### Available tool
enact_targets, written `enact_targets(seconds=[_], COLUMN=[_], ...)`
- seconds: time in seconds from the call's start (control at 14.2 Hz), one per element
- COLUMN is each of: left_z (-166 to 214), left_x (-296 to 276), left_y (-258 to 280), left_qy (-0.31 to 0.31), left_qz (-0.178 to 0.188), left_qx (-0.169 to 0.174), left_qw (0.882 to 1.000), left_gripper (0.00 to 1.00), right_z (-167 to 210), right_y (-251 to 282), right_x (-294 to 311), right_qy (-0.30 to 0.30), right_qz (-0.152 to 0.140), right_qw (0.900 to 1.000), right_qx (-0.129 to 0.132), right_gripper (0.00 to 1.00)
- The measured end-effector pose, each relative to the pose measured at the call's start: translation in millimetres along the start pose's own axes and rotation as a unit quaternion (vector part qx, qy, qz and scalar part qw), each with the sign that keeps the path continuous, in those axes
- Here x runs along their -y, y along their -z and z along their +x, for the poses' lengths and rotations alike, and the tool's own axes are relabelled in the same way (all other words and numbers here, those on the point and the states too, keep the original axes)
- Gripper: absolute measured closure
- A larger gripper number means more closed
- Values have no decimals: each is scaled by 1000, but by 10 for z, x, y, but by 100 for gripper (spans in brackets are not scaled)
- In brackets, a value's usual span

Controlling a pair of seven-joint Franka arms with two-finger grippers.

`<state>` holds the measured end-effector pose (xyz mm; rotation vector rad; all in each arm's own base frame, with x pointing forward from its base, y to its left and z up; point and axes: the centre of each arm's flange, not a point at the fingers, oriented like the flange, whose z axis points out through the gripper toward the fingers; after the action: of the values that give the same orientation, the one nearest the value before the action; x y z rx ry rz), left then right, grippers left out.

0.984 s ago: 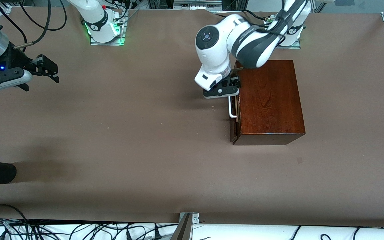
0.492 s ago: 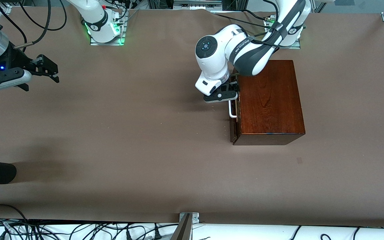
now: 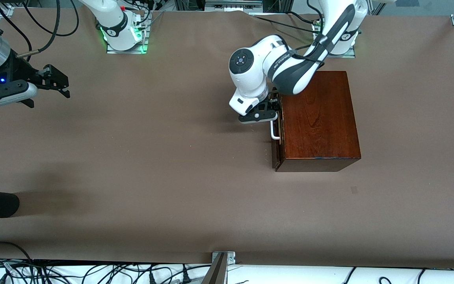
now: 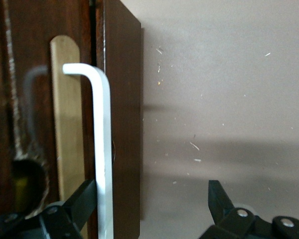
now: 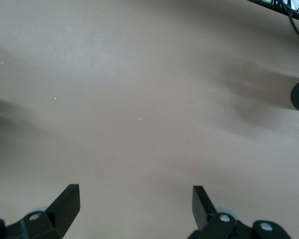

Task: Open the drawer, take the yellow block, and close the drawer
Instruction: 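Pull the drawer handle outward with the left gripper to open it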

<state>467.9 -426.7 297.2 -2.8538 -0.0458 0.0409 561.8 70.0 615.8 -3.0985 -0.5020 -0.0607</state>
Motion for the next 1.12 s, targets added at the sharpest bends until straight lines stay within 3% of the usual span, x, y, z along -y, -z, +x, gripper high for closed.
enact_targets(seconds=[0.49,1.12], left_z=[-120,-159], left_x=[-223,-704], left_y=[-232,-7], left_qy=[6,7], left_qz=[15,-50], left_qx=[-16,-51], left_qw=[1000,997], left_gripper=[0,0], right_z=[0,-1], right_y=[0,0], right_x=[-1,-6], right_qy=[0,-1], right_qz=[0,0], right_qw=[1000,1000], right_qx=[0,0], right_gripper=[0,0])
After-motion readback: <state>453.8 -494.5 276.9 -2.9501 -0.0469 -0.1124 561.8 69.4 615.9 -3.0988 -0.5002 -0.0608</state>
